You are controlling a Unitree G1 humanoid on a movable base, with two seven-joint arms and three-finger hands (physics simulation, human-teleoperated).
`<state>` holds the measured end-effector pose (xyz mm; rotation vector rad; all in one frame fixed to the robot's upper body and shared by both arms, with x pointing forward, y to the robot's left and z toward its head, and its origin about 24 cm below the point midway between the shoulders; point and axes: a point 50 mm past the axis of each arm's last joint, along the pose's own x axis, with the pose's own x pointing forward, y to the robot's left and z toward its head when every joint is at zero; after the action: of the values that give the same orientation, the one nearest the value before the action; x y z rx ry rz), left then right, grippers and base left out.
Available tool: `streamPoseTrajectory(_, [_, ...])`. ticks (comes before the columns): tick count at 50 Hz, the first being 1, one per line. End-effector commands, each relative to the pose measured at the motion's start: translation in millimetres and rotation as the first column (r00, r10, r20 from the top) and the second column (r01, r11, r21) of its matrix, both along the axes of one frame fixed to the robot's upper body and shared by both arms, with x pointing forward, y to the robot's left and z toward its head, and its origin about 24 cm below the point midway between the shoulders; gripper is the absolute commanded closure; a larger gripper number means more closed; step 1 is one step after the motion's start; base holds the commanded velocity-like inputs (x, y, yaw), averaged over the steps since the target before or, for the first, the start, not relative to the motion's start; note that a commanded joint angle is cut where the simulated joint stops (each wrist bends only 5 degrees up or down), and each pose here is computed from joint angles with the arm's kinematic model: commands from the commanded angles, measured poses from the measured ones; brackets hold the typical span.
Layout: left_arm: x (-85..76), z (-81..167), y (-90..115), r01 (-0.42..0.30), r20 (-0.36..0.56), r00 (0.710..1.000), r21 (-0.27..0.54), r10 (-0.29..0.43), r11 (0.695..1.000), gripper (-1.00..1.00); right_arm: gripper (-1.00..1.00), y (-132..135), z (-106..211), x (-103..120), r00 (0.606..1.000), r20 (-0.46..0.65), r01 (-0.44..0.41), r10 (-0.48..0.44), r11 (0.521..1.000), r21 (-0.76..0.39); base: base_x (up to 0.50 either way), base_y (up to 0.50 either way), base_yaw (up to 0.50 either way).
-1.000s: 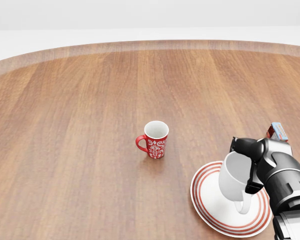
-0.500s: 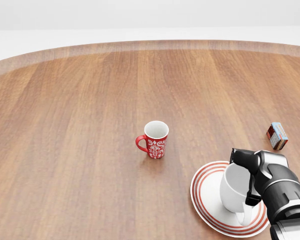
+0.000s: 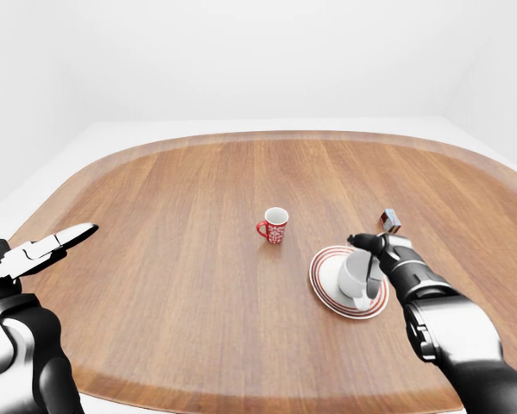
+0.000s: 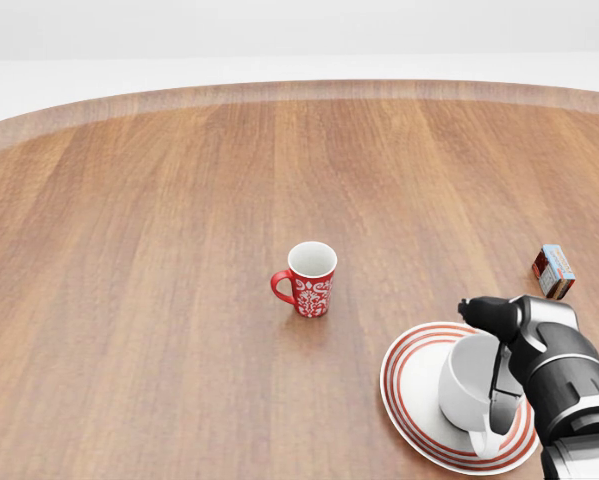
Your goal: Put the white mug on the plate.
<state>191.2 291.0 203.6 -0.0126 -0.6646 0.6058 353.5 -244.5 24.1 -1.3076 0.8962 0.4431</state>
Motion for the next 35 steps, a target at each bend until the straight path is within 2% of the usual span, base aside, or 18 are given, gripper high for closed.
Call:
streamPoseTrajectory(1, [0.5,-0.6,0.3,0.000,-0.003,1.000,-0.001,0.000,1.000,-1.00,-1.00,6.0,23.8,9.9,0.994,-0.110,0.001,0.011,0.993,0.116,0.00,0.00,0.00])
streamPoseTrajectory(5, [0.4,-0.5,0.2,-0.001,-0.003,1.000,-0.001,0.001,1.000,-1.00,-1.00,0.7,70.0,30.0,0.999,0.030,-0.044,0.044,0.999,0.024,0.00,0.00,0.00])
streamPoseTrajectory(7, [0.8,-0.9,-0.1,0.001,-0.005,1.000,-0.001,-0.001,1.000,-1.00,-1.00,-4.1,108.9,40.8,0.987,0.141,-0.067,0.078,0.995,-0.080,0.00,0.00,0.00])
streamPoseTrajectory(9, [0.8,-0.6,-0.3,0.001,-0.003,1.000,0.000,-0.001,1.000,-1.00,-1.00,-6.2,163.8,49.9,0.951,0.289,-0.063,0.114,0.982,-0.180,0.00,0.00,0.00])
streamPoseTrajectory(11, [0.9,-0.7,-0.5,0.002,-0.004,1.000,-0.001,-0.002,1.000,-1.00,-1.00,-4.2,198.0,52.8,0.916,0.380,-0.049,0.126,0.977,-0.207,0.00,0.00,0.00])
streamPoseTrajectory(13, [1.3,-1.2,-0.6,0.002,-0.006,1.000,-0.001,-0.002,1.000,-1.00,-1.00,-2.1,239.9,53.2,0.871,0.471,-0.022,0.141,0.968,-0.248,0.00,0.00,0.00])
streamPoseTrajectory(14, [1.3,-1.0,-1.6,0.004,-0.006,1.000,0.002,-0.004,1.000,-1.00,-1.00,1.3,275.5,51.5,0.829,0.540,-0.003,0.146,0.967,-0.256,0.00,0.00,0.00])
streamPoseTrajectory(16, [0.9,-0.9,-1.3,0.004,-0.005,1.000,0.001,-0.004,1.000,-1.00,-1.00,6.2,304.4,48.5,0.784,0.604,0.000,0.141,0.974,-0.226,0.00,0.00,0.00])
streamPoseTrajectory(17, [0.0,-0.6,-0.3,0.002,-0.002,1.000,-0.001,-0.002,1.000,-1.00,-1.00,13.0,322.7,45.8,0.742,0.656,-0.024,0.139,0.983,-0.181,0.00,0.00,0.00])
streamPoseTrajectory(18, [0.1,-0.6,1.1,-0.001,-0.002,1.000,-0.004,0.001,1.000,-1.00,-1.00,28.7,360.1,37.9,0.648,0.750,-0.094,0.130,0.991,-0.090,0.00,0.00,0.00])
streamPoseTrajectory(21, [1.5,-2.2,1.0,0.000,-0.010,1.000,-0.006,0.000,1.000,-1.00,-1.00,32.0,401.8,20.1,0.555,0.818,-0.088,0.151,0.989,-0.123,0.00,0.00,0.00])
streamPoseTrajectory(24, [1.9,-2.4,0.2,0.002,-0.012,1.000,-0.004,-0.002,1.000,-1.00,-1.00,35.7,426.6,6.7,0.490,0.855,-0.077,0.169,0.986,-0.151,0.00,0.00,0.00])
streamPoseTrajectory(29, [1.2,-0.8,0.8,0.000,-0.004,1.000,-0.003,0.000,1.000,-1.00,-1.00,41.8,452.4,-4.7,0.442,0.887,-0.135,0.136,0.987,-0.084,0.00,0.00,0.00])
streamPoseTrajectory(30, [1.4,-1.0,0.5,0.001,-0.006,1.000,-0.002,-0.001,1.000,-1.00,-1.00,39.9,460.7,-7.4,0.335,0.935,-0.111,0.113,0.991,-0.080,0.00,0.00,0.00])
streamPoseTrajectory(31, [1.5,-1.1,0.5,0.001,-0.006,1.000,-0.003,-0.001,1.000,-1.00,-1.00,38.7,463.6,-8.0,0.293,0.951,-0.107,0.097,0.992,-0.068,0.00,0.00,0.00])
streamPoseTrajectory(32, [1.6,-1.1,0.6,0.001,-0.007,1.000,-0.003,-0.001,1.000,-1.00,-1.00,36.5,471.2,-12.1,0.171,0.983,-0.099,0.060,0.994,-0.044,0.00,0.00,0.00])
streamPoseTrajectory(34, [1.8,-1.1,0.9,0.001,-0.006,1.000,-0.004,-0.001,1.000,-1.00,-1.00,33.7,472.4,-12.5,0.110,0.993,-0.098,0.031,0.995,-0.020,0.00,0.00,0.00])
streamPoseTrajectory(35, [1.8,-0.9,0.9,0.000,-0.006,1.000,-0.004,0.000,1.000,-1.00,-1.00,31.7,475.1,-14.8,0.053,0.998,-0.086,0.019,0.996,-0.015,0.00,0.00,0.00])
